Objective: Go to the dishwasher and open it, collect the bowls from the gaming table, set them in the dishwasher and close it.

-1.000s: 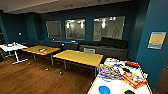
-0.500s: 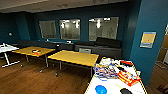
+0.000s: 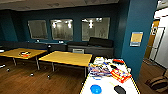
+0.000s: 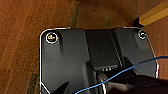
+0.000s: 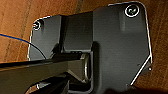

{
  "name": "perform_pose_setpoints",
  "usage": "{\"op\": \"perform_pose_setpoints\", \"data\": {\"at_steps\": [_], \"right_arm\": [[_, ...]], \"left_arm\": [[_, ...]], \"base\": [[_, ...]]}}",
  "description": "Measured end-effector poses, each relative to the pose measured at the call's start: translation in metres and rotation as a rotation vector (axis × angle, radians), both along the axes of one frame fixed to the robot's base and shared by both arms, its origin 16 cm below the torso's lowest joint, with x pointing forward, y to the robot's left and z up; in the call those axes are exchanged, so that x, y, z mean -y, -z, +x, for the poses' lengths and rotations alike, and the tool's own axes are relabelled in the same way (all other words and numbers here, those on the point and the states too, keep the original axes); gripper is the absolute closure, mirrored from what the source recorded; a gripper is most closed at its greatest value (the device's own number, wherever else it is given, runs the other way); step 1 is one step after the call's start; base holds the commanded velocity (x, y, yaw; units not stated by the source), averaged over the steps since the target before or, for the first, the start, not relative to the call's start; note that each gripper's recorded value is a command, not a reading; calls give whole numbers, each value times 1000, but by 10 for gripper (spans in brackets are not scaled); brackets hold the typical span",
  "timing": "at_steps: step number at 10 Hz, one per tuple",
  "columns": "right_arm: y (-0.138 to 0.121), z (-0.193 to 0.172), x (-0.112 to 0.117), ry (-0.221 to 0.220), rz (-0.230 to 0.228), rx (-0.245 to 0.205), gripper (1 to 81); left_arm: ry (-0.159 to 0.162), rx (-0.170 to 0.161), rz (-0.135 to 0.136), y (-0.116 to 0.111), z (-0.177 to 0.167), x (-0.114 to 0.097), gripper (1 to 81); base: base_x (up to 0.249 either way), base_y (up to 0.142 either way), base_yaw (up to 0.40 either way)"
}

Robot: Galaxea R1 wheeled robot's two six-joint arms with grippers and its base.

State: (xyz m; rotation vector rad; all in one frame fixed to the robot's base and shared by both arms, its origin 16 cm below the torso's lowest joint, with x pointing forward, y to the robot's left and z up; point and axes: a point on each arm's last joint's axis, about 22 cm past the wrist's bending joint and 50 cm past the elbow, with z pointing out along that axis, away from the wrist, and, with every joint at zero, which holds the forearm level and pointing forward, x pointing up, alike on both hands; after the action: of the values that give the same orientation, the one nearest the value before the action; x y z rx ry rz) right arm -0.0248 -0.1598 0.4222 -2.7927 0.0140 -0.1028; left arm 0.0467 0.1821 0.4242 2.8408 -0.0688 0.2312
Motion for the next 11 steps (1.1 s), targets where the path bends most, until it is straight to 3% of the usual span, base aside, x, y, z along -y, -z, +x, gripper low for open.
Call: {"op": "perform_pose_setpoints", "data": {"at_steps": [8,11], "right_arm": [[0,0,-1,1,2,0,10],[-1,2,-3,1,5,2,10]], "left_arm": [[0,0,3,0,1,-2,10],[0,2,2,0,1,-2,10]], "base": [[0,0,-201],[58,-28,0]]}}
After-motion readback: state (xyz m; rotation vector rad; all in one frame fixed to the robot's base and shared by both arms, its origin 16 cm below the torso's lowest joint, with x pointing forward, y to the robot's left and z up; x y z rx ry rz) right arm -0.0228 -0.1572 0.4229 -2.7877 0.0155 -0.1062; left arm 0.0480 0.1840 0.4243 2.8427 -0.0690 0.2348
